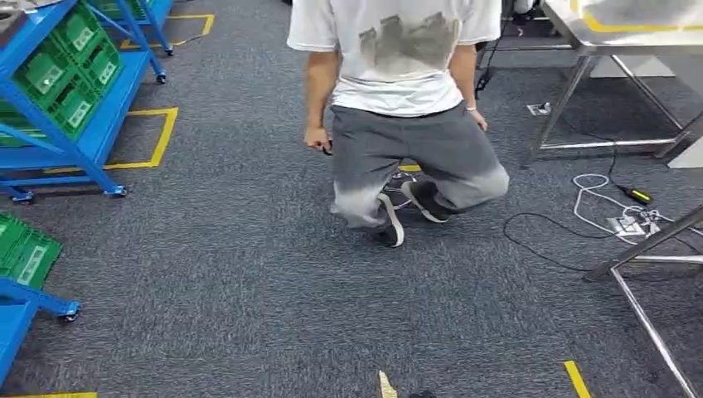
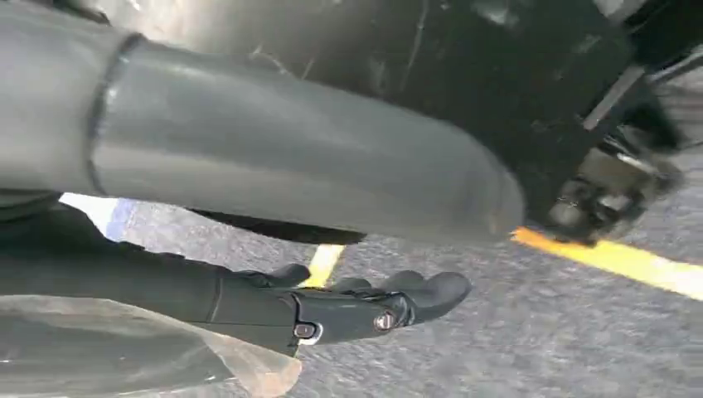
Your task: Take the parts from the cabinet and place them on the table.
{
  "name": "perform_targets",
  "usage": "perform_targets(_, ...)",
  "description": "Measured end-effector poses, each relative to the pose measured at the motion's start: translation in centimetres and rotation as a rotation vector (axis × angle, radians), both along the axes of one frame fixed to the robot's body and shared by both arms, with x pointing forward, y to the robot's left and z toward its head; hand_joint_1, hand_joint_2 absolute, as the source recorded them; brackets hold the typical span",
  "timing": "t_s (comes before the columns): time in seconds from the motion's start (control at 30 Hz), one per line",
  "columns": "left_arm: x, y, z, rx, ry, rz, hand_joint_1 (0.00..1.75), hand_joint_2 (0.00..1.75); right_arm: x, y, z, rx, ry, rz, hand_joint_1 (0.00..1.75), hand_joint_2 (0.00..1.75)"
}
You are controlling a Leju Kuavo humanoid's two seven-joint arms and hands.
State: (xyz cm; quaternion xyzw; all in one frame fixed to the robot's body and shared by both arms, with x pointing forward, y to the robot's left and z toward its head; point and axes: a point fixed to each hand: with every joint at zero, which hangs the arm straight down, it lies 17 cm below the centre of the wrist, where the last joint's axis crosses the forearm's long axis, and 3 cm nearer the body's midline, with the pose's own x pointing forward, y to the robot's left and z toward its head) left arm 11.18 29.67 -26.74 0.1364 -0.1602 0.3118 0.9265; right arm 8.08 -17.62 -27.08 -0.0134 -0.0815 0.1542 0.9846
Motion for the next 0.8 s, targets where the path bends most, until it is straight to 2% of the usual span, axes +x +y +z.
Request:
perform_targets(0.3, 0.3, -0.6, 0.0, -0.023, -0.001, 0.014, 0.0, 0.0, -0.6, 0.8, 0.1, 0.044, 0.007, 0.015, 0.0, 0.0)
perform_targets(0.53, 0.0, -1.0, -0.1, -0.028, 0.009, -0.002, 0.0, 0.0, -0.7, 1.1, 0.1, 0.063, 0.016, 0.017, 0.0, 0.0)
perform_targets(0.6, 0.3, -1.1, -0.1, -0.022, 0.019, -0.039, 0.0, 0.0, -1.3, 1.4, 0.1, 0.078, 0.041, 0.021, 0.0, 0.0)
perform_targets(0.73, 0.1, -1.4, -0.1, -0.008, 0.035, -0.109, 0.0, 0.0, -2.8, 1.6, 0.1, 0.077, 0.095, 0.129, 0.0, 0.0)
perform_targets(0.8, 0.1, -1.5, -0.1, -0.006, 0.037, -0.125, 0.0, 0.0, -3.0, 1.7, 0.1, 0.08, 0.106, 0.147, 0.0, 0.0)
